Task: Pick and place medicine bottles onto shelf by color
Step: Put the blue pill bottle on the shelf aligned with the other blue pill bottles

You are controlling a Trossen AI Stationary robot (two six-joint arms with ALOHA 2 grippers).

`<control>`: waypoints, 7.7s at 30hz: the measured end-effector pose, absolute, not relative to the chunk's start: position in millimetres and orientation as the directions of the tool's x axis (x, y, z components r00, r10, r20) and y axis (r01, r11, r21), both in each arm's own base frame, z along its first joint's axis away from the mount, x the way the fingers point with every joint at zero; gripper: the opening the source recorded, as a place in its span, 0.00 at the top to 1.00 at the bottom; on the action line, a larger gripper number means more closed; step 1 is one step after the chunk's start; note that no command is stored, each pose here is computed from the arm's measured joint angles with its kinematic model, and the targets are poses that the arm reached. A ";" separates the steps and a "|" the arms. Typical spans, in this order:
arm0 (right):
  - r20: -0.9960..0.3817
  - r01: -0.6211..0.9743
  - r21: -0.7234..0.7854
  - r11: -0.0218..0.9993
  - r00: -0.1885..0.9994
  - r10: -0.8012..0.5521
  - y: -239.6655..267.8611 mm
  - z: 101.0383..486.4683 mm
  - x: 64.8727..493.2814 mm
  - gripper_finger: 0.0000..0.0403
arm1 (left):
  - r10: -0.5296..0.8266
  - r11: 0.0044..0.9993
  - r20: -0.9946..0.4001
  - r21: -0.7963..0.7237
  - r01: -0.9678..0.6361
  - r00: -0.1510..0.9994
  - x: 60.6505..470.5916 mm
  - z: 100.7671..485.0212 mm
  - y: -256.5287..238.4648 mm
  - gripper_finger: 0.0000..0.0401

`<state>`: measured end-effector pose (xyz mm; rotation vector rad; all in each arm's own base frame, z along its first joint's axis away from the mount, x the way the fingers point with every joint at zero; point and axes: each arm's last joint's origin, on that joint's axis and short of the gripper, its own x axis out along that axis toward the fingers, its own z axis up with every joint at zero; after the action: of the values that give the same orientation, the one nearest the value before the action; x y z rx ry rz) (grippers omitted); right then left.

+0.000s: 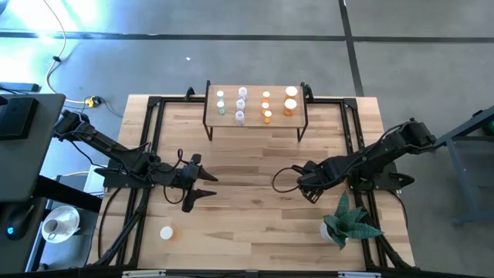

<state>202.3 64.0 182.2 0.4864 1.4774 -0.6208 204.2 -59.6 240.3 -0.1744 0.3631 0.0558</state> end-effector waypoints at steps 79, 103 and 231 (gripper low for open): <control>-0.870 -0.061 0.185 0.981 0.454 0.192 59.8 273.3 400.4 0.74 | 0.008 0.984 -0.342 -0.166 -0.069 0.940 289.5 160.2 -33.2 0.40; -0.848 -0.169 0.124 0.978 0.494 0.193 65.1 275.6 403.6 0.74 | 0.018 0.971 -0.337 -0.220 -0.097 0.941 289.6 160.7 -33.1 0.53; 0.029 0.055 -0.076 0.996 0.998 -0.053 67.1 197.0 328.6 0.78 | 0.096 0.995 -0.069 0.046 -0.093 0.993 295.5 188.1 -17.7 0.76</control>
<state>328.6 67.1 197.0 -0.0765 -0.0273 -0.0542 295.5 -17.7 188.1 0.0428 0.0715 0.0945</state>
